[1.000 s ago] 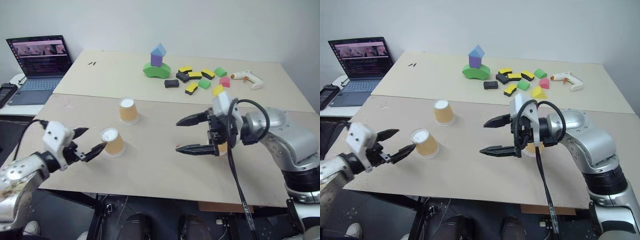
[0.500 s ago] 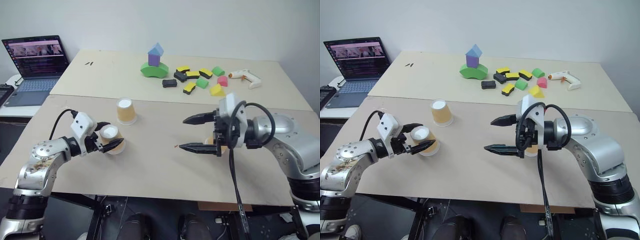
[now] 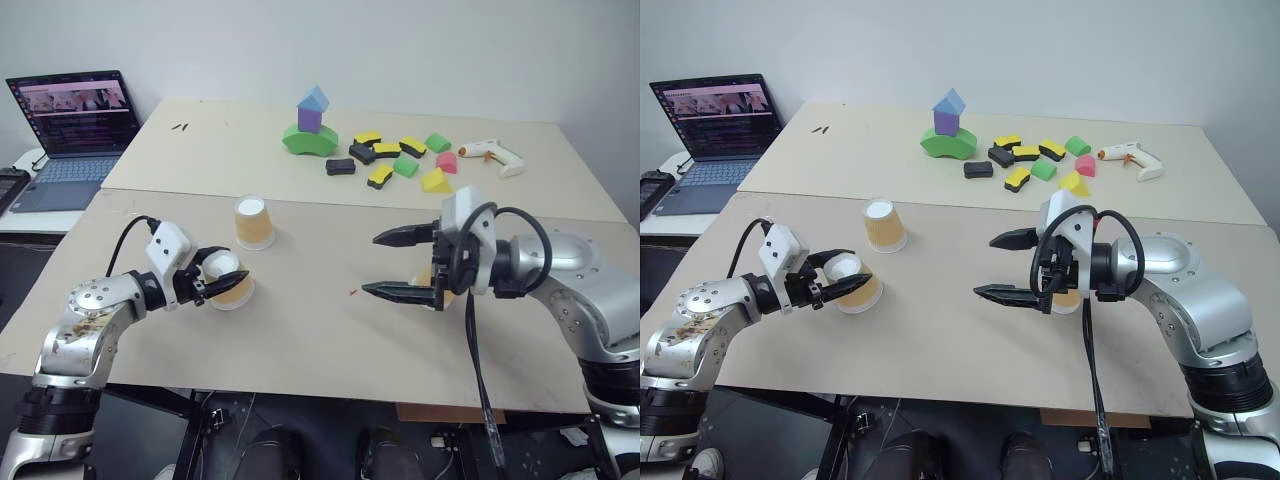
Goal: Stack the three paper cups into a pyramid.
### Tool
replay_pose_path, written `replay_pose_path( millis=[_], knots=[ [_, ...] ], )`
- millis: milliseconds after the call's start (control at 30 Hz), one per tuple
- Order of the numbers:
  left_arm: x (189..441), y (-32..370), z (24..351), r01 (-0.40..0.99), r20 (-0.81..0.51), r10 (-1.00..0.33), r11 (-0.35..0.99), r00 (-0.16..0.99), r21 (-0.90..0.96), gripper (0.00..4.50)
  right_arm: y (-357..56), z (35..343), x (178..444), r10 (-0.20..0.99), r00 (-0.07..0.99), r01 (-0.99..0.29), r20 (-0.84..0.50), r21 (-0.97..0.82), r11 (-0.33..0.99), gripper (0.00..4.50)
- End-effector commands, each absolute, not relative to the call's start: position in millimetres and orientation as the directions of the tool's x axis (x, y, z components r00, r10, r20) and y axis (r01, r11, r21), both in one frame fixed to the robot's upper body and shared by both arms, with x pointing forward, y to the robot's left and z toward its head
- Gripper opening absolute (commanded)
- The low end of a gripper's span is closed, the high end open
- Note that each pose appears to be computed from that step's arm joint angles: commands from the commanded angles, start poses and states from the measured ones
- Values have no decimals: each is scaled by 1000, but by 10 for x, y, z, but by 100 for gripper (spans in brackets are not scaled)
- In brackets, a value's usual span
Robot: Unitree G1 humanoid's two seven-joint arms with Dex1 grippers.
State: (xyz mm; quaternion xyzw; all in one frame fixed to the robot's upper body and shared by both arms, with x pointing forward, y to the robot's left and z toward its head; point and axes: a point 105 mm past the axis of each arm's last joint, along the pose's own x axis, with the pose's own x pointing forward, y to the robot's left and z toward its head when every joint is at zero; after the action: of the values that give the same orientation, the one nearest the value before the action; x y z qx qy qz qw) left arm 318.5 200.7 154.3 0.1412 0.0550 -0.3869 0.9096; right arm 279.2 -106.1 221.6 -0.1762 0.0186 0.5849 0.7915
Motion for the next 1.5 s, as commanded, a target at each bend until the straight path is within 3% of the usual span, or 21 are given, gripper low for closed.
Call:
replay_pose_path(
  millis=[33, 233, 333, 600, 967, 1033, 1133, 1333, 1500],
  knots=[
    [3189, 1852, 1630, 749, -193, -727, 613, 659, 251, 261, -1103, 2338, 2808, 912, 358, -904, -203, -320, 283, 450],
    [3288, 1297, 1785, 838, -141, -837, 489, 529, 243, 261, -1206, 2366, 2920, 881, 433, -870, -189, -342, 354, 450],
    [3303, 741, 1844, 914, -107, -914, 372, 392, 163, 261, -1322, 2399, 2997, 849, 498, -835, -178, -362, 414, 450],
    [3430, 171, 1484, 937, -166, -924, 329, 346, 121, 261, -1480, 2412, 2993, 807, 566, -796, -168, -365, 482, 450],
    [3611, 147, 1298, 900, -188, -882, 410, 433, 150, 261, -1566, 2425, 2965, 778, 611, -767, -142, -350, 538, 450],
    [3610, 149, 1282, 898, -190, -880, 412, 436, 153, 357, -1564, 2426, 2967, 778, 614, -765, -138, -348, 542, 450],
    [3589, 151, 1366, 896, -149, -887, 414, 436, 158, 442, -1555, 2411, 2979, 777, 614, -765, -135, -343, 545, 450],
    [3580, 297, 1814, 862, -12, -873, 479, 487, 166, 442, -1533, 2396, 3014, 783, 609, -771, -130, -330, 545, 450],
    [3359, 492, 2052, 850, 26, -866, 496, 500, 175, 442, -1538, 2380, 3045, 784, 606, -774, -135, -328, 542, 450]
  ],
)
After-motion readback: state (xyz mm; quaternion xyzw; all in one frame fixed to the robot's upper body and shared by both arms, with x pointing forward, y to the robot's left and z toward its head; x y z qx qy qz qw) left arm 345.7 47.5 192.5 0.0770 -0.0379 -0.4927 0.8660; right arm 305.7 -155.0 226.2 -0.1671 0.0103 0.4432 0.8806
